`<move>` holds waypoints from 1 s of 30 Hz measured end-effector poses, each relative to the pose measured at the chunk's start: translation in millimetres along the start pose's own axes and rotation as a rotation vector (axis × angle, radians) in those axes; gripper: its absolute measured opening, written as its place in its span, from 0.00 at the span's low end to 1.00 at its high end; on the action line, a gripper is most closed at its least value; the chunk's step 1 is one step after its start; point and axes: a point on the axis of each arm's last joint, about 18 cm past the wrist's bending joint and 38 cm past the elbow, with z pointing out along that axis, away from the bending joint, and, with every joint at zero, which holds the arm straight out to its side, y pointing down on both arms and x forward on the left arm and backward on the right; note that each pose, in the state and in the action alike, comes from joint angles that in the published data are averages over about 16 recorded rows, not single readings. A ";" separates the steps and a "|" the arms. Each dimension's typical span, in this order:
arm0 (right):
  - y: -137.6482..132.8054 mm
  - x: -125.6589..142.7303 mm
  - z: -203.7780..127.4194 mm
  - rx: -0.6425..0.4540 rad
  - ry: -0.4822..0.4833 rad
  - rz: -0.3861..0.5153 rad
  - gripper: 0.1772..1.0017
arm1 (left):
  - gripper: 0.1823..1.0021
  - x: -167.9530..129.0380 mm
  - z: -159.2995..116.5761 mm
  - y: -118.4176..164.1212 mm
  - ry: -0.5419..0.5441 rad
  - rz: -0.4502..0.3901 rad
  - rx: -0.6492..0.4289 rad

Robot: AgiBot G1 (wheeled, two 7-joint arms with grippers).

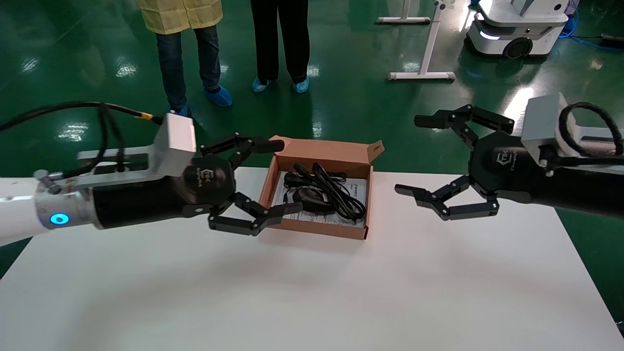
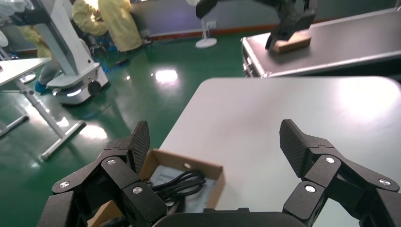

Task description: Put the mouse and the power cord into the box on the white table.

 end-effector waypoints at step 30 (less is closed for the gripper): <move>-61.6 -96.1 -12.6 0.187 -0.249 0.276 1.00 | 1.00 86.0 -81.8 -66.1 0.152 -0.098 0.094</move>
